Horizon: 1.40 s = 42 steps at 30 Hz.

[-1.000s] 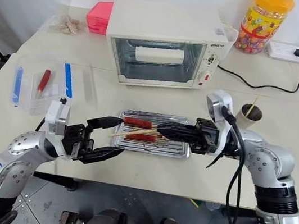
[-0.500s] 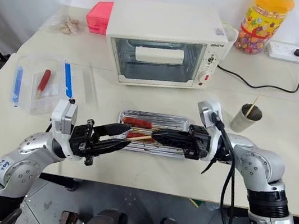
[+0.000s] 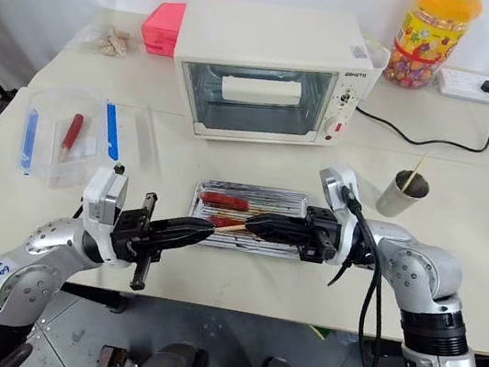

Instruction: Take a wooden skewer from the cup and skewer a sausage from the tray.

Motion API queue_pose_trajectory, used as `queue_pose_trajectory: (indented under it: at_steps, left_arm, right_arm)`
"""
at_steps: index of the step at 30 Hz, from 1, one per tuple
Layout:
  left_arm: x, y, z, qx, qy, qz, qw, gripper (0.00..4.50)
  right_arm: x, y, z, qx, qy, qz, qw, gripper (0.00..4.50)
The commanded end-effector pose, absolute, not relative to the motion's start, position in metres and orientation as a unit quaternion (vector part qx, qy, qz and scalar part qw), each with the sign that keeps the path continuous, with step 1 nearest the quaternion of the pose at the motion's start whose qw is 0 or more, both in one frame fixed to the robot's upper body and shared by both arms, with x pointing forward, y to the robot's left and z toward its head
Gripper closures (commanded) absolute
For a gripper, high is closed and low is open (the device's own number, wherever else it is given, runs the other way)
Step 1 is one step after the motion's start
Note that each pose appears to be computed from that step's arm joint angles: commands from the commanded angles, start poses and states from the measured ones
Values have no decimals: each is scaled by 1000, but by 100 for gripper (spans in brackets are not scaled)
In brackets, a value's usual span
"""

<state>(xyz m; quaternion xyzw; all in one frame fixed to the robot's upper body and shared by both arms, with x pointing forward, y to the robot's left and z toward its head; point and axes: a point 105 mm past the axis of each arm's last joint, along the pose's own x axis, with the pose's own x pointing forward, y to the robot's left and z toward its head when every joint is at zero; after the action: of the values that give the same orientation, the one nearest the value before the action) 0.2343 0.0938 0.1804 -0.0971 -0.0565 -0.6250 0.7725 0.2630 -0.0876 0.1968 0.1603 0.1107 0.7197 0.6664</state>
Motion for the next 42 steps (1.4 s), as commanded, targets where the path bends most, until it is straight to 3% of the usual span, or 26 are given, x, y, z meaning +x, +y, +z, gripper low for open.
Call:
queue_pose_trajectory:
  at_steps: [1,5,11,15,20,27,31,40,42]
  left_arm:
    - [231,99,190,-89,-71,-622,775,450]
    - [232,113,190,-75,-71,-601,792,450]
    - [228,167,178,-35,-68,-505,860,450]
    - [225,207,172,-29,-83,-396,914,450]
    - [221,247,169,-39,-110,-268,956,450]
    - [219,249,164,-57,-113,-244,962,450]
    - [225,244,167,-56,-112,-258,958,450]
    - [230,232,164,-55,-103,-283,952,450]
    - [229,229,162,-57,-101,-286,951,450]
  right_arm:
    - [262,-93,208,135,89,717,678,342]
    - [268,-119,202,85,90,691,712,210]
    - [279,-189,169,-69,96,610,783,4]
    - [282,-223,157,-133,62,560,815,4]
    - [284,-233,151,-166,31,535,828,4]
    - [287,-164,168,-173,34,610,773,4]
    - [301,-120,169,-188,71,604,771,4]
    - [317,-66,156,-264,132,578,761,4]
    - [318,-56,153,-267,134,578,759,43]
